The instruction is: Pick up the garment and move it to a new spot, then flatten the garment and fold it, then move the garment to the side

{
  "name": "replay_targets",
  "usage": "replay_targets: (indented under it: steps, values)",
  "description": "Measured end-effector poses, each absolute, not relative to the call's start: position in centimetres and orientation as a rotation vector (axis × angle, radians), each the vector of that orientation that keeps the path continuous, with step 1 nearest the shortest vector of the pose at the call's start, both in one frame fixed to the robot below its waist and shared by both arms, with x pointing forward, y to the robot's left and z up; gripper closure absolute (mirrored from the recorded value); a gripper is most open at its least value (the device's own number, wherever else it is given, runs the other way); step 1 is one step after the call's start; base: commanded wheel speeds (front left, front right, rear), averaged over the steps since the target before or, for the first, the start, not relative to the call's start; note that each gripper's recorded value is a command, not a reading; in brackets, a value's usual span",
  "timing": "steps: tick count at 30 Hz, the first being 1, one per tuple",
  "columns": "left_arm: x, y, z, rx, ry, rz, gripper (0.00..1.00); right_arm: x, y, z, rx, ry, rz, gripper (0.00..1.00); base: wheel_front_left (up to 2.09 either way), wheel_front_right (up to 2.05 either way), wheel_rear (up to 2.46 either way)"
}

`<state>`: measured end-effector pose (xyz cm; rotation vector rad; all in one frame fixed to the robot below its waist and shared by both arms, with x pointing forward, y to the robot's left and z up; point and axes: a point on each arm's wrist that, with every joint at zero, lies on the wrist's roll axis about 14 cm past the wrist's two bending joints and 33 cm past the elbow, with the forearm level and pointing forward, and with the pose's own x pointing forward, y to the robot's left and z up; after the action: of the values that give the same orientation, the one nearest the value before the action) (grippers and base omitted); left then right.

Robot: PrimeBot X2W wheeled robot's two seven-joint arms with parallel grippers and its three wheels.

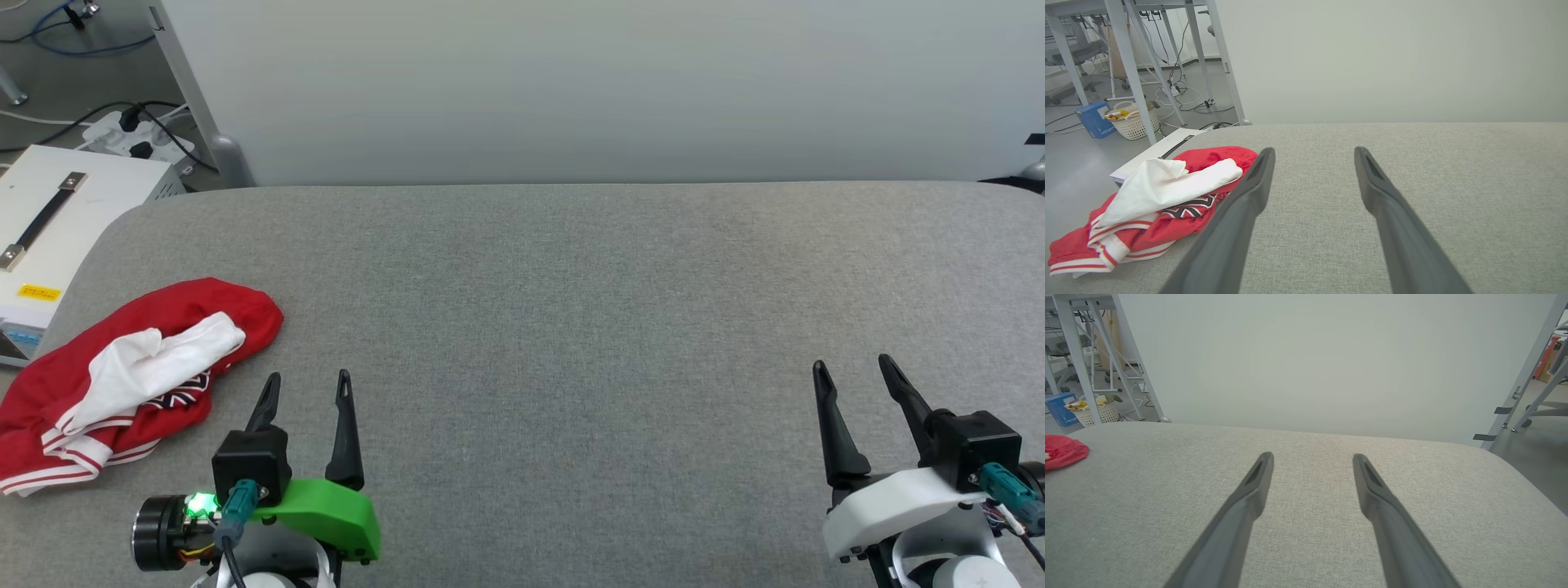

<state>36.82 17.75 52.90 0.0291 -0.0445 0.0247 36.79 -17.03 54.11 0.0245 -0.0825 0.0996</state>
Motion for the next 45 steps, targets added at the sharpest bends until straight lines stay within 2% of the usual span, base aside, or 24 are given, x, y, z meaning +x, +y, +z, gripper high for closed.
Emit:
replay_targets:
  steps: [45]
  values:
    - [36.18,17.21,52.80,-0.021,-0.094,0.029,0.00,35.92,-17.70,54.49,0.108,-0.151,0.078,0.00,0.00,0.00,0.00]
